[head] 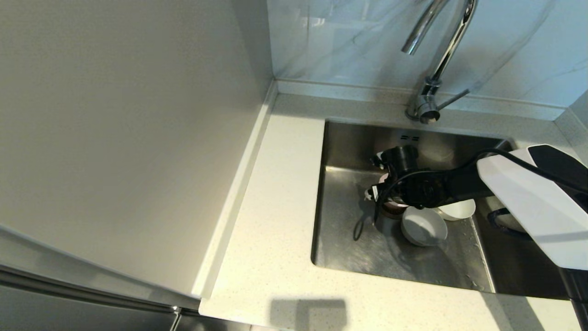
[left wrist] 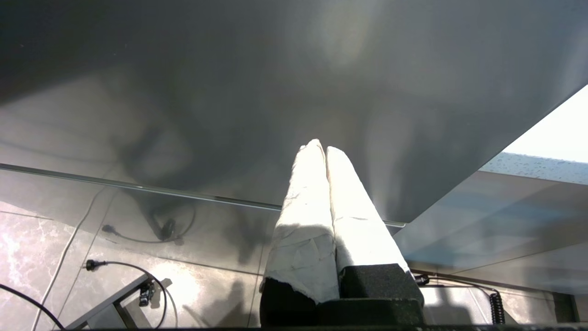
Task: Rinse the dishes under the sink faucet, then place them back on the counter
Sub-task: Put a bowl back to the table from the sink
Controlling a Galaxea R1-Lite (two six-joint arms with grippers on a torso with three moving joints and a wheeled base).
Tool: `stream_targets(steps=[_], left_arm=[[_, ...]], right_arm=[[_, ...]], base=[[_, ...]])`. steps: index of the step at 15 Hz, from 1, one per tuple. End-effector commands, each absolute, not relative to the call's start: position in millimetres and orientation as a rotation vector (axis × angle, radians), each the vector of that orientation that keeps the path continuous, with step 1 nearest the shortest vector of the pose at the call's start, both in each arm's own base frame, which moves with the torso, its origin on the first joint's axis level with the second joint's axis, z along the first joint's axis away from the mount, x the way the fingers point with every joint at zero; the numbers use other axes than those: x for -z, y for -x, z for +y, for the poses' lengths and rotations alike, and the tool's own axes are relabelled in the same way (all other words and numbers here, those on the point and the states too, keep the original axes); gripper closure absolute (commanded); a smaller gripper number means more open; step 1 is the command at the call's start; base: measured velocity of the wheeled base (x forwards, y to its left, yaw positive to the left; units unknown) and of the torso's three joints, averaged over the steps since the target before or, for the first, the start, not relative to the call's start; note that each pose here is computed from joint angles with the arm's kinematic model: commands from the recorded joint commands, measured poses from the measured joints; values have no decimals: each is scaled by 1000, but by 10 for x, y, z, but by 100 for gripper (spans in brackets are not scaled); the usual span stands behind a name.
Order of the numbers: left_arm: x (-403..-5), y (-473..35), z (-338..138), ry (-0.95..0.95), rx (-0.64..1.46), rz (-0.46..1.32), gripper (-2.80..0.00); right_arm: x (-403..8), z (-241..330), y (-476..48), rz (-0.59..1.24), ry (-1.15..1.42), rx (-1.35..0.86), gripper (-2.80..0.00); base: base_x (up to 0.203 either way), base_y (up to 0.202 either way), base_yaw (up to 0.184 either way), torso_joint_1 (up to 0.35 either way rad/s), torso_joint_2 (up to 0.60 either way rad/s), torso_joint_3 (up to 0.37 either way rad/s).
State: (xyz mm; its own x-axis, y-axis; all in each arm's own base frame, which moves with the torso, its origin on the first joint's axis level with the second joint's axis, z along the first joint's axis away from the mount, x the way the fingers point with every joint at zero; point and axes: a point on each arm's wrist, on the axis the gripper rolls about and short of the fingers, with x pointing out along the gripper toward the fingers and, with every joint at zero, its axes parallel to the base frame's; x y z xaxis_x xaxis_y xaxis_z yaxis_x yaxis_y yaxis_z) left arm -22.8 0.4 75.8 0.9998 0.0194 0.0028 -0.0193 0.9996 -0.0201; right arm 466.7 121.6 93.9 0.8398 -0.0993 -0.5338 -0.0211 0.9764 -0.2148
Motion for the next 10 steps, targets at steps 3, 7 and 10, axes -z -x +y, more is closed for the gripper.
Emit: stream_targets(steps=[3,7,10], left_arm=[[-757,230,4,20,-20,-6,0],[-757,230,4,20,-20,-6,0],[-757,230,4,21,-20,-6,0]], right_arm=[[-776,1217,-4824,571,219,67,-280],[-715,1175,-4914,562,217,91,-280],[-672,1156,-4950,562,219,108,-280]], base=[[0,0,0,0,0,0],[0,0,0,0,0,0],[0,0,0,0,0,0]])
